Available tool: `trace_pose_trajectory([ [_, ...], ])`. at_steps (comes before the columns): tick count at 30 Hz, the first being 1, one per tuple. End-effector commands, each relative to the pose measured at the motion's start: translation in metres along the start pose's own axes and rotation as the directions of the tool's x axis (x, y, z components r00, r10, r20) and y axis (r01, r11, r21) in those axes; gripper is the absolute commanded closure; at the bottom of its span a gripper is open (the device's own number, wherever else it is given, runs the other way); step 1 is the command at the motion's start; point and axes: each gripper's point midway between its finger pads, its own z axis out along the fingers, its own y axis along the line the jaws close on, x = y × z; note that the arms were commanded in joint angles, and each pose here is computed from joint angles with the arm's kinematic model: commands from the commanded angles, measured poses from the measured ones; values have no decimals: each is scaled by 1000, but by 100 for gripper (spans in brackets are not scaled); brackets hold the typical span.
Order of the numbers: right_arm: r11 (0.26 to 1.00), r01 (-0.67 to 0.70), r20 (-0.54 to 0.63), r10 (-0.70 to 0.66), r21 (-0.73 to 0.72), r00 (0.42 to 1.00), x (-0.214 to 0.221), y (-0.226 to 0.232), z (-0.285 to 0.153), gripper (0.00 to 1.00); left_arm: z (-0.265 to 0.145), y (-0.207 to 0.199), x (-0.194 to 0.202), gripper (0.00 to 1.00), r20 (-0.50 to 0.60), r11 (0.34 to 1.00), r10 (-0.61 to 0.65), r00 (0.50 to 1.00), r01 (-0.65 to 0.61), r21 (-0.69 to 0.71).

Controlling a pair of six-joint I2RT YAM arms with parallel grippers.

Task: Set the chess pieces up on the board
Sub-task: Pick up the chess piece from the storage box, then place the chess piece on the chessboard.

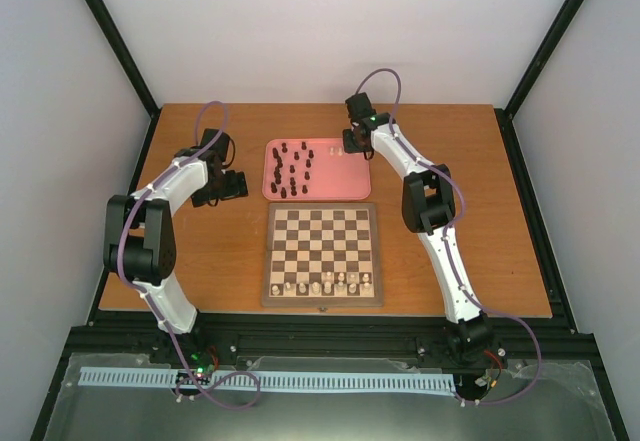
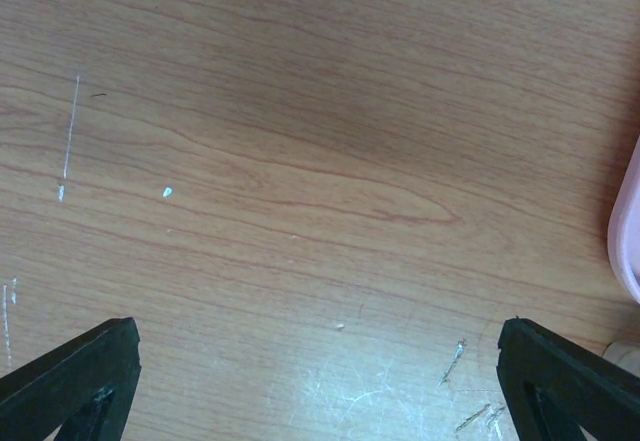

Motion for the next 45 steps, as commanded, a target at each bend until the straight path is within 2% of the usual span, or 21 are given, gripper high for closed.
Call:
trace_pose_trajectory([
  [1,1000,-1,-14,2,8,1000,1,-6,1,94,-4,-5,-13,0,30,1000,11,999,-12,7],
  [6,1000,-8,3,8,-2,1000,-3,-6,-22,97,-5,-6,-13,0,31,1000,10,999,-11,11],
  [10,999,3,46,-1,-41,999,-10,5,-62,97,-8,-5,-13,0,37,1000,8,999,-9,13],
  [14,997,35,29,-33,-65,999,9,20,-92,97,-9,-5,-13,0,40,1000,6,999,-7,14],
  [18,992,76,10,-75,-99,997,42,47,-128,97,-11,-5,-14,0,45,1000,5,999,-5,15],
  [24,972,123,-2,-126,-202,992,124,105,-187,97,-17,-5,-17,0,60,1000,3,998,-5,17],
  [31,921,234,12,-243,-312,970,199,164,-211,97,-21,-5,-15,0,71,1000,-2,998,0,29],
  [38,912,259,-28,-283,-319,959,243,174,-219,97,-23,-5,-14,0,75,999,-5,997,2,35],
  [45,901,292,-35,-319,-319,947,259,186,-234,97,-22,-6,-13,0,75,999,-8,997,4,46],
])
